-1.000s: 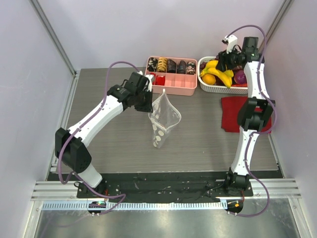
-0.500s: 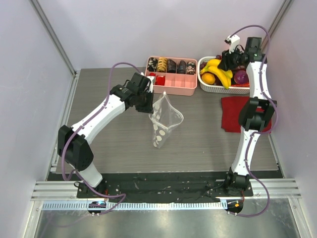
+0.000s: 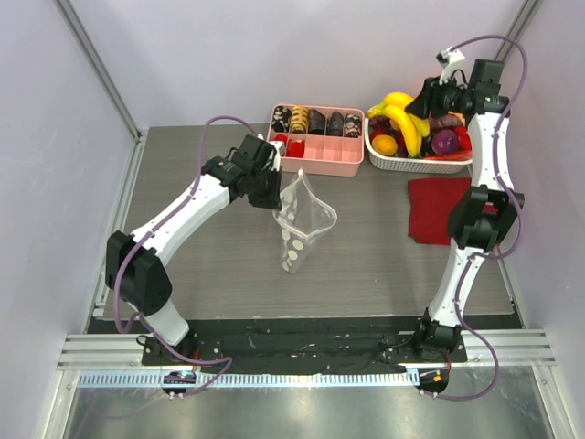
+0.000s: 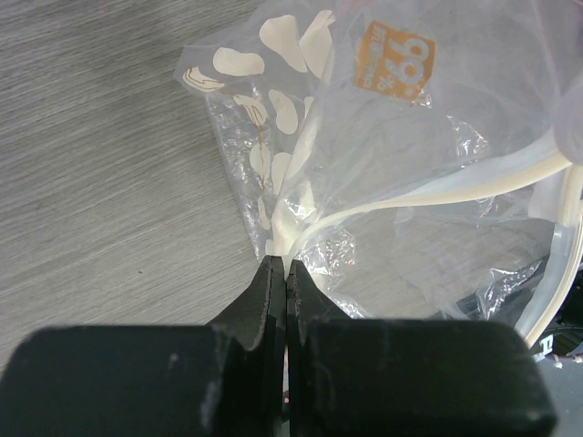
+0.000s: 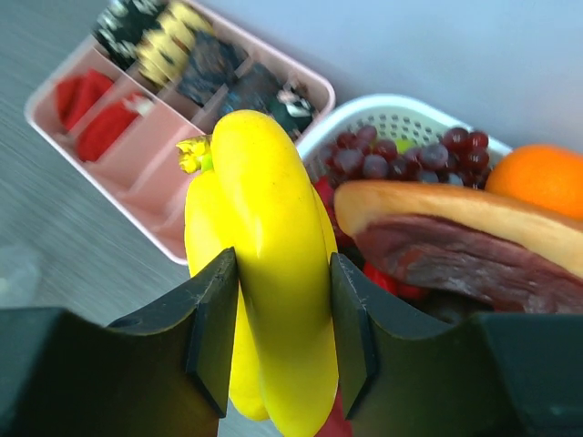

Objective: Place the food in the zip-top bag and seal the zipper
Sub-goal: Pick up the fake fruit from the bin, then place the fake fruit in the zipper food storage bag.

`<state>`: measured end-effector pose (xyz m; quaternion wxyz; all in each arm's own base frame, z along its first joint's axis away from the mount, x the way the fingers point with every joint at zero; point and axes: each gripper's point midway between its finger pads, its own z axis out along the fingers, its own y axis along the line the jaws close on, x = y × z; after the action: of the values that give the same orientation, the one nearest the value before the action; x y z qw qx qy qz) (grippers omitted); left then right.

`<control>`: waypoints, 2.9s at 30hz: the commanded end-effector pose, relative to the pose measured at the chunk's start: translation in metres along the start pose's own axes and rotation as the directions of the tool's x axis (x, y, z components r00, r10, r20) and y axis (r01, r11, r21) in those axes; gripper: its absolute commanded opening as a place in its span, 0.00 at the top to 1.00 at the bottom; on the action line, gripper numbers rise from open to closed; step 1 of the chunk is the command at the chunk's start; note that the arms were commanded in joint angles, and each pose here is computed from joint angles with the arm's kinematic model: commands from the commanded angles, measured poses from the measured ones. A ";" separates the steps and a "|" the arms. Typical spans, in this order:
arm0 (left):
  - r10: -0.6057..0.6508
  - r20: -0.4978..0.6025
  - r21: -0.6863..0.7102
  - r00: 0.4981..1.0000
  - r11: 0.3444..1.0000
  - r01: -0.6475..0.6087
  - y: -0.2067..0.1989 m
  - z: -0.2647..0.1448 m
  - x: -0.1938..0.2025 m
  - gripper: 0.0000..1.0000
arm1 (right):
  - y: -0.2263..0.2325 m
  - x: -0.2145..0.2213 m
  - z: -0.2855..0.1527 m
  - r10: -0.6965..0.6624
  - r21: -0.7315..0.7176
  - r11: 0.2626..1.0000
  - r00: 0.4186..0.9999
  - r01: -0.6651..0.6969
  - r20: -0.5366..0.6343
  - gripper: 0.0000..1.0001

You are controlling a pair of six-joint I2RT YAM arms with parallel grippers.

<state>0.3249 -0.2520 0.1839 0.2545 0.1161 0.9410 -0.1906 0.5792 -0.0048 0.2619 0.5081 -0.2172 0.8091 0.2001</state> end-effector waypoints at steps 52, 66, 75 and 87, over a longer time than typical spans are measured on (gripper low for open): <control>-0.310 0.127 0.169 0.942 0.943 0.287 -0.018 -0.049 -0.030 1.00 | 0.358 0.019 -0.096 -0.135 0.093 0.984 0.975 0.153 -0.174 0.99; -0.269 -0.036 0.372 0.963 0.890 0.262 -0.070 -0.060 -0.012 1.00 | 0.397 0.042 -0.116 -0.894 -0.287 0.447 0.438 0.847 -0.099 0.99; -0.244 -0.197 0.513 0.949 0.800 0.312 -0.098 -0.065 0.008 1.00 | 0.425 0.056 -0.140 -0.981 -0.195 -0.051 -0.013 0.979 0.192 0.99; -0.265 -0.273 0.535 0.925 0.757 0.375 -0.105 -0.060 0.015 1.00 | 0.428 0.087 -0.117 -0.824 -0.042 -0.564 -0.565 0.825 -0.028 0.99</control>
<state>0.2567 -0.3123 0.2455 0.0919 0.0308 0.8783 -0.4683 0.1954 0.2656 0.2410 0.3960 -0.8645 0.2131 -0.2246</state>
